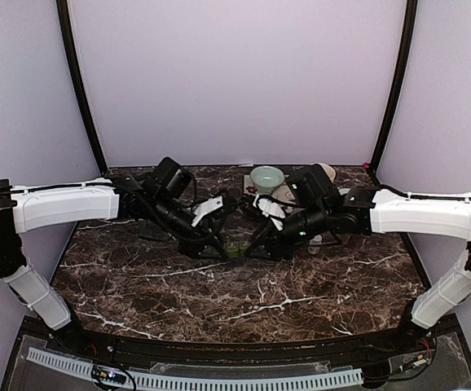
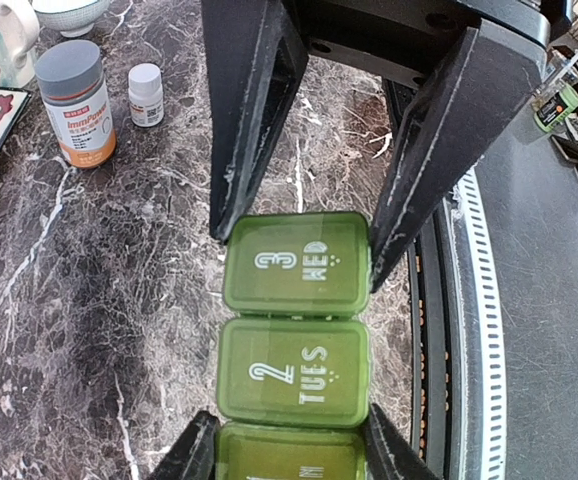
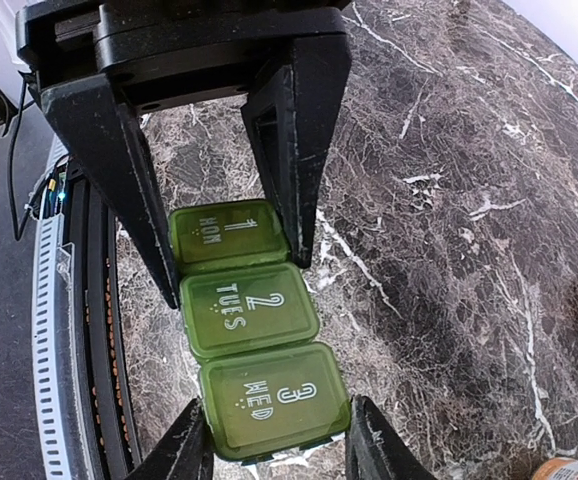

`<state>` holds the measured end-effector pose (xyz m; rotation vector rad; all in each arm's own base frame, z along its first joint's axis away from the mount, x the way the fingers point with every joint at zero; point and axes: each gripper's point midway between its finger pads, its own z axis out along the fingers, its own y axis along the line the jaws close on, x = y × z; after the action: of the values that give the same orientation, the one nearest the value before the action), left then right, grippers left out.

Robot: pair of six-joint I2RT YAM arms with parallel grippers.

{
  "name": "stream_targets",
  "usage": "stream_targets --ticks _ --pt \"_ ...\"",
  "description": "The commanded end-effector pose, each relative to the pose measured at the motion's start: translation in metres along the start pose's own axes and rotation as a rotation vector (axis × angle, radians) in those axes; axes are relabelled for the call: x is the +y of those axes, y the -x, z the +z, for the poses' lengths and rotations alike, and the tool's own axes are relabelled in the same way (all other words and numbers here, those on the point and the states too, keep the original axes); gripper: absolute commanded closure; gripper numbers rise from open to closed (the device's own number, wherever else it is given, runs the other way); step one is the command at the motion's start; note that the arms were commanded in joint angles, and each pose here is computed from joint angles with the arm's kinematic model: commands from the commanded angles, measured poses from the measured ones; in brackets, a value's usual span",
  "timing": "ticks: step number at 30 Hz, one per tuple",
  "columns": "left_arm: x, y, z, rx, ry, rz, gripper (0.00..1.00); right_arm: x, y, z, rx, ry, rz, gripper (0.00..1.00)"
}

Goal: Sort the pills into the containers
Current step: Open the lid of the pill container, then pass from the left arm to the right

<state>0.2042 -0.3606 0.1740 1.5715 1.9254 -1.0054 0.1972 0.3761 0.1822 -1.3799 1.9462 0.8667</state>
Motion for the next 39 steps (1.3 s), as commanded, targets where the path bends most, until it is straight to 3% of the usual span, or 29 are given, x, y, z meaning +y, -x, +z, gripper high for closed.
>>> stream_targets --ticks 1,14,27,39 --pt "-0.014 0.009 -0.006 -0.024 0.011 0.093 0.94 -0.009 0.022 -0.005 -0.068 -0.011 0.031 0.60" --pt "-0.012 0.007 0.004 0.002 0.116 0.182 0.94 -0.014 0.030 -0.008 -0.136 0.086 0.165 0.66" --pt "-0.007 -0.001 0.011 0.029 0.186 0.223 0.95 -0.015 0.035 -0.005 -0.162 0.153 0.257 0.66" --pt "0.001 -0.006 0.011 0.041 0.234 0.233 0.95 -0.017 0.036 -0.017 -0.173 0.103 0.222 0.50"
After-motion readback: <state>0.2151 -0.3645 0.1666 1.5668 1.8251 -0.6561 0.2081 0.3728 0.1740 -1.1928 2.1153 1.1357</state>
